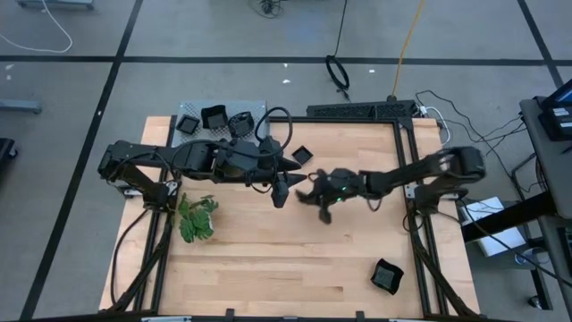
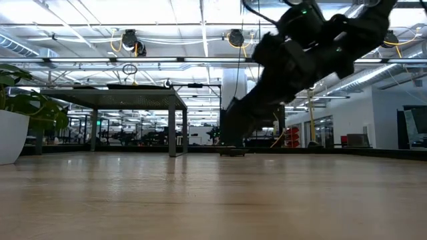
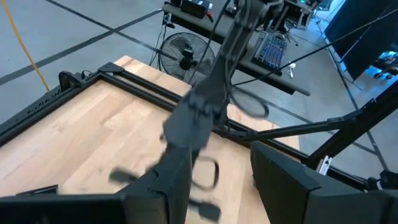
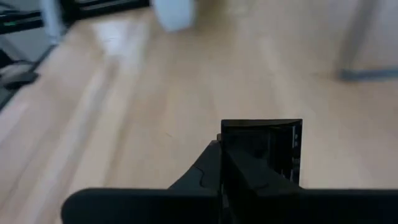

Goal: Pick & Place Mini shaped plates
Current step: Stack the square plate on top of the square plate on the shelf

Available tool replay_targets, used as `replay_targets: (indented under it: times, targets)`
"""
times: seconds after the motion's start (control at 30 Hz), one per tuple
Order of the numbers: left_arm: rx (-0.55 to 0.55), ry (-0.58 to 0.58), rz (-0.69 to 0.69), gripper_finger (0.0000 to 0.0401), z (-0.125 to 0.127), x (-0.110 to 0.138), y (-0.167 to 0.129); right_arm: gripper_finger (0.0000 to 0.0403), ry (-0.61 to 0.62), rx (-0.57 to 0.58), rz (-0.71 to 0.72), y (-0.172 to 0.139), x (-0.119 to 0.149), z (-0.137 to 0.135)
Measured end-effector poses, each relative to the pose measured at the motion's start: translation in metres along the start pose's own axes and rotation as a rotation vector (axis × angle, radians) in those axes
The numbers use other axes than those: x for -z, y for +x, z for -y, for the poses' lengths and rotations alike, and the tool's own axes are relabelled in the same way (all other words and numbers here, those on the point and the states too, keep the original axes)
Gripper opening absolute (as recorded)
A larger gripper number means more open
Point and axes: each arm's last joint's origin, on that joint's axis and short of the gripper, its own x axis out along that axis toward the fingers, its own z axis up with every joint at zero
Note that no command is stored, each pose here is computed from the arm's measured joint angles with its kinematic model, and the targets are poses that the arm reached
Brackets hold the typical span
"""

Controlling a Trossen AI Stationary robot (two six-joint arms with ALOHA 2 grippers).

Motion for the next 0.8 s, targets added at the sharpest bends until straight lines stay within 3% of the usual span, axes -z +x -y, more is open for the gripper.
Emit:
replay_targets:
  times: [0.27,0.47,0.8]
  targets:
    - [0.0,-0.024,0.001,0.017,0.0,0.0,0.0,0.0001,-0.116,-0.065,-0.036,0.065,-0.005,-0.014]
    - [0.002,-0.05,0.002,0.017,0.0,0.0,0.0,0.0003,-0.197,-0.072,-0.028,0.094,-0.022,-0.017]
    - [0.0,-0.049,0.0,0.017,0.0,0.0,0.0,0.0094,-0.322,-0.038,-0.004,0.109,-0.034,-0.015]
